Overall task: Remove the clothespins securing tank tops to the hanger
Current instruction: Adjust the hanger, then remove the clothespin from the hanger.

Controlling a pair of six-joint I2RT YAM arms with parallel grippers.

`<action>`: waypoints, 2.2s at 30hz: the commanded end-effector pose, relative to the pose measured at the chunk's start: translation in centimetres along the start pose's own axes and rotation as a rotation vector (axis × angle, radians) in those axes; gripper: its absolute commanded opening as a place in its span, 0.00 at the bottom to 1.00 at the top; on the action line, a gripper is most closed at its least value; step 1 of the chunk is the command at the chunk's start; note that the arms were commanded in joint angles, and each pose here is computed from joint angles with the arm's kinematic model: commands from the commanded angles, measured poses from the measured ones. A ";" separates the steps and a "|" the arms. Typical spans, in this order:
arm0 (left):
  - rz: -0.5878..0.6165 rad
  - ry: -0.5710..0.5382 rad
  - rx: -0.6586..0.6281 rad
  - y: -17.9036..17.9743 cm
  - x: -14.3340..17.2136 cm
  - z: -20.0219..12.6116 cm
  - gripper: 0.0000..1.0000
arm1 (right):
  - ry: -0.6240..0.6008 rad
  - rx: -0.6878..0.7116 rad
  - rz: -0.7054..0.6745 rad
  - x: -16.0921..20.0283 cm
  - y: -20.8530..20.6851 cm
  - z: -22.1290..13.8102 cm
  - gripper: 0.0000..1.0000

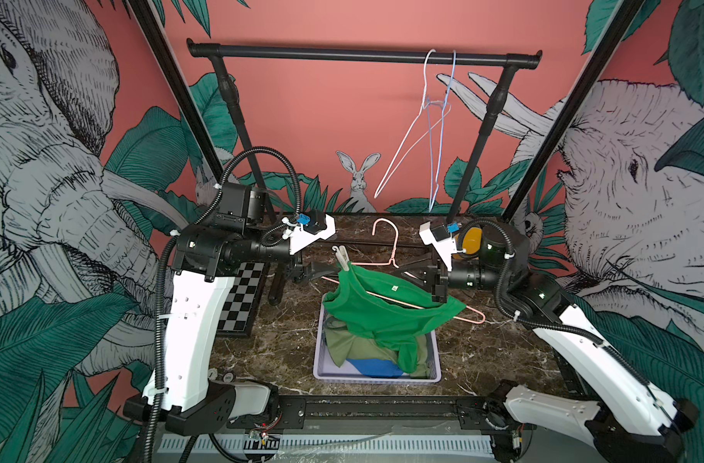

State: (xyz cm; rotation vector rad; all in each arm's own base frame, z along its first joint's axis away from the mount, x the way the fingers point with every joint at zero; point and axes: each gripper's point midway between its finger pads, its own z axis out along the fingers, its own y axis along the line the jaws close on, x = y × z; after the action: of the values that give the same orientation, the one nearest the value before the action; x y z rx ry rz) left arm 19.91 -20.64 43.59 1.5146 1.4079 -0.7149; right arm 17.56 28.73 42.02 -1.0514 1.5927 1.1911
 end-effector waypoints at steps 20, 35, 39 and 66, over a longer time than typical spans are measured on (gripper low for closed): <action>-0.059 -0.081 0.109 -1.3 0.8 1.3 0.56 | -0.049 -0.104 -0.087 -2.7 2.4 -0.7 0.00; -0.079 -0.102 0.132 -1.7 0.6 1.3 0.00 | -0.035 -0.093 -0.084 -2.6 1.9 -0.4 0.00; -0.087 -0.100 0.123 -1.6 0.5 1.2 0.00 | -0.030 -0.085 -0.082 -2.5 1.7 -0.3 0.00; -0.053 -0.179 0.051 -2.3 -5.4 -2.4 0.00 | 0.133 -0.099 0.341 10.4 -6.1 6.0 0.00</action>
State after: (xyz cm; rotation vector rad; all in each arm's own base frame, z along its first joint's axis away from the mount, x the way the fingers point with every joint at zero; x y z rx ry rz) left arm 16.52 -20.93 48.60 1.4349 1.3120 -0.8619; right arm 20.60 31.41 28.92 -0.9835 1.9596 1.4251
